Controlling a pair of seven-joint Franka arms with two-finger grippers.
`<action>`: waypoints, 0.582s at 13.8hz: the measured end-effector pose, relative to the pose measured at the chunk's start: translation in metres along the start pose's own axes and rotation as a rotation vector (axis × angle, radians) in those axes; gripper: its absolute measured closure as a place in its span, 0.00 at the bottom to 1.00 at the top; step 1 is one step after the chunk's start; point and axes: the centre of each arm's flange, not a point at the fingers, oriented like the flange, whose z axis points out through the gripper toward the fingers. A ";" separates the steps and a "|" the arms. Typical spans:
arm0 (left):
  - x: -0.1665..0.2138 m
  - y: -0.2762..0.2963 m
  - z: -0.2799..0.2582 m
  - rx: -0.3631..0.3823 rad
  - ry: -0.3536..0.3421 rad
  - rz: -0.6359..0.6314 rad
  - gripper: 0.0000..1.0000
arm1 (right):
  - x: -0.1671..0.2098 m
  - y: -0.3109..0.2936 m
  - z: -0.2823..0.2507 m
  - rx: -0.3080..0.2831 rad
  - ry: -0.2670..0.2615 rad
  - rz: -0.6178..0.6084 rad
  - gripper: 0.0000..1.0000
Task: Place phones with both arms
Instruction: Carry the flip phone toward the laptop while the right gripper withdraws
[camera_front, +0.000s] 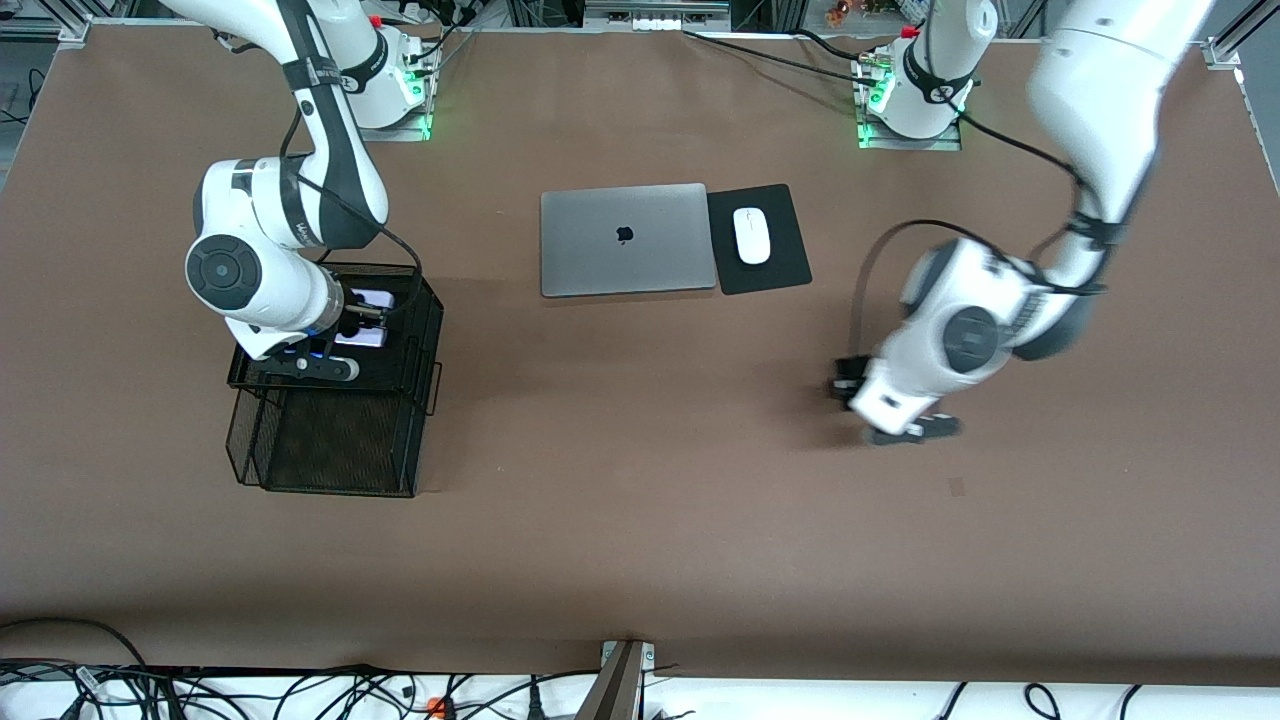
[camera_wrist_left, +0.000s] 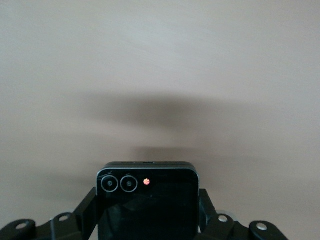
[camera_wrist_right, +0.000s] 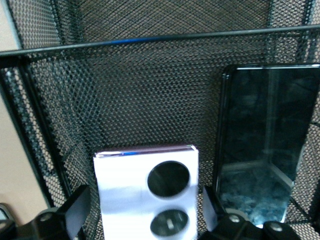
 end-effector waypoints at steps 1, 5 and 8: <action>-0.013 0.034 0.001 -0.005 0.007 -0.022 0.19 | 0.001 0.003 -0.001 0.001 0.002 0.005 0.00; -0.050 0.122 0.008 -0.029 0.018 -0.013 0.19 | 0.009 0.009 -0.016 0.011 0.035 0.018 0.00; -0.071 0.163 0.014 -0.029 0.036 0.063 0.19 | 0.017 0.009 -0.044 0.028 0.086 0.018 0.00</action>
